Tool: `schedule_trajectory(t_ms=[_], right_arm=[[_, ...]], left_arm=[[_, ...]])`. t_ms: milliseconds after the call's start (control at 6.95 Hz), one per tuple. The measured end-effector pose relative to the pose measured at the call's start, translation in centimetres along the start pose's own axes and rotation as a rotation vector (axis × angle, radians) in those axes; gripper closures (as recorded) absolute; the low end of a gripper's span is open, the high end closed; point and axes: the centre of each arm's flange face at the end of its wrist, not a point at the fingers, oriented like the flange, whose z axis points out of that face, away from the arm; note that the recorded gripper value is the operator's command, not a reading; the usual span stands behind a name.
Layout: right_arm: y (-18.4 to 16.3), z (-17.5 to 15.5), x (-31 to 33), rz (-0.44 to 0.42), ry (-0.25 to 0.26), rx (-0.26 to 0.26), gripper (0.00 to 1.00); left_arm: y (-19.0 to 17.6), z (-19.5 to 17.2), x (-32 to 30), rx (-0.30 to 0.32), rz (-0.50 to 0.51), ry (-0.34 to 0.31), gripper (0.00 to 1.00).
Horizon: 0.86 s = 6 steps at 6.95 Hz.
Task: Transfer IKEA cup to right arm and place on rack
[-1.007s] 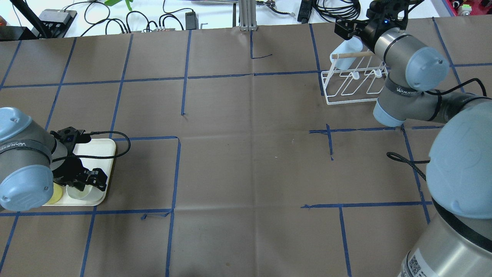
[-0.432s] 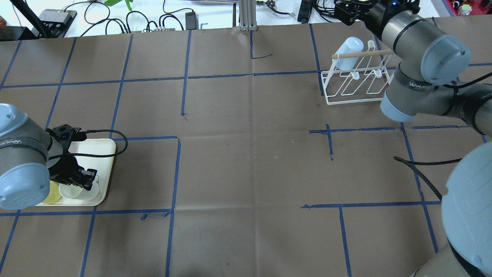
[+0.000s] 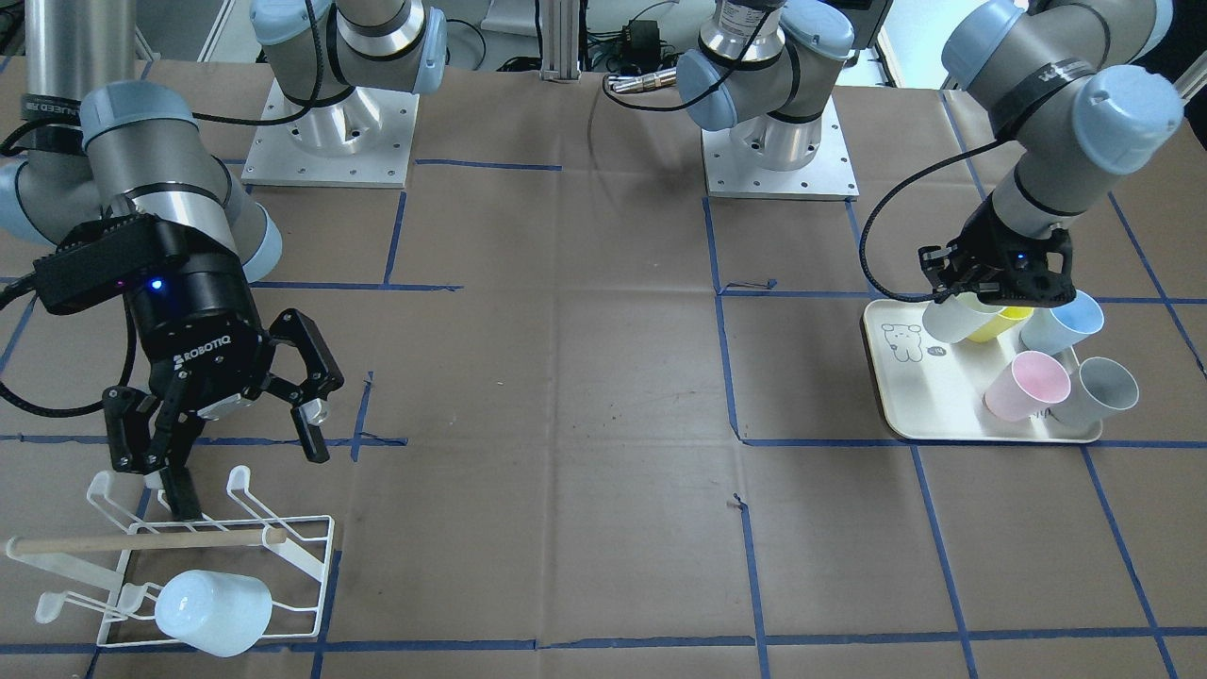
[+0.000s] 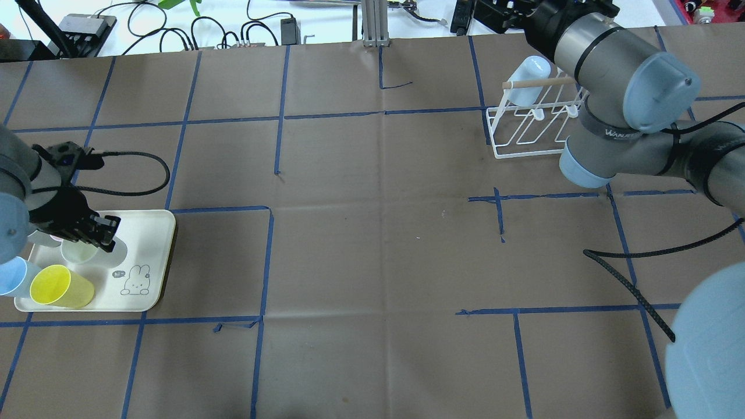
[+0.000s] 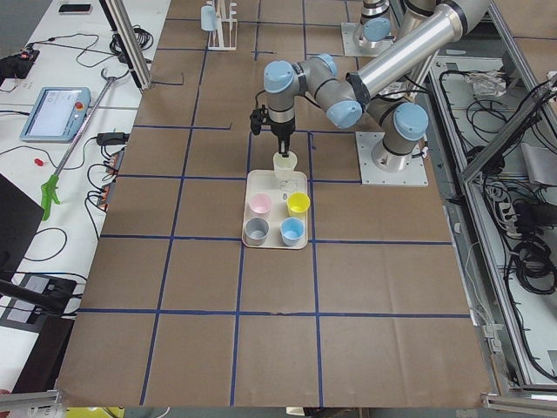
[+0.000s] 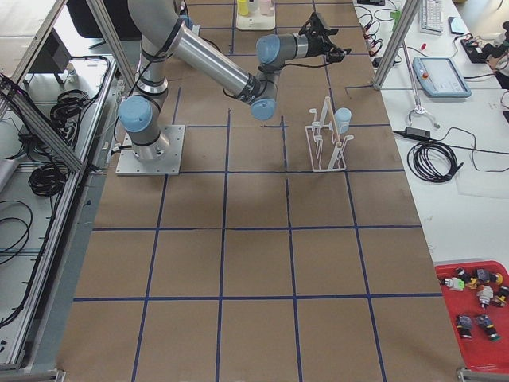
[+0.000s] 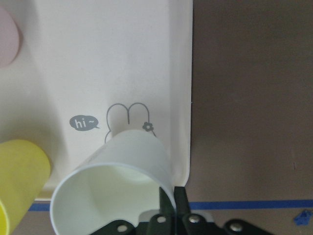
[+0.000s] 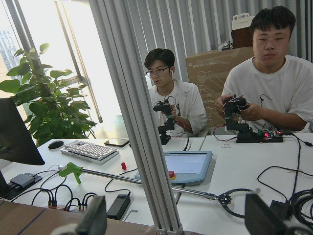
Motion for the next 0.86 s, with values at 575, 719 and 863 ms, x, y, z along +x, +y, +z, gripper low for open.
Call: schedule_trajectory(t_ms=[575,719,863], right_arm=[[3.3,0.8,-5.9,0.322,-0.034,-0.066,0.00],[3.9,0.9,-6.7,0.450,0.003,-0.067,0.00],[4.4,1.0,-7.3,0.602,0.029,-0.066,0.00]], left_arm=[[-5.7,-13.6,0.9,0.018,0.056,0.024,1.00],[-6.7,-14.0,1.3,0.054,0.063,0.066,1.00],[-7.7,-14.0,1.9,0.121,0.069,0.118,1.00]])
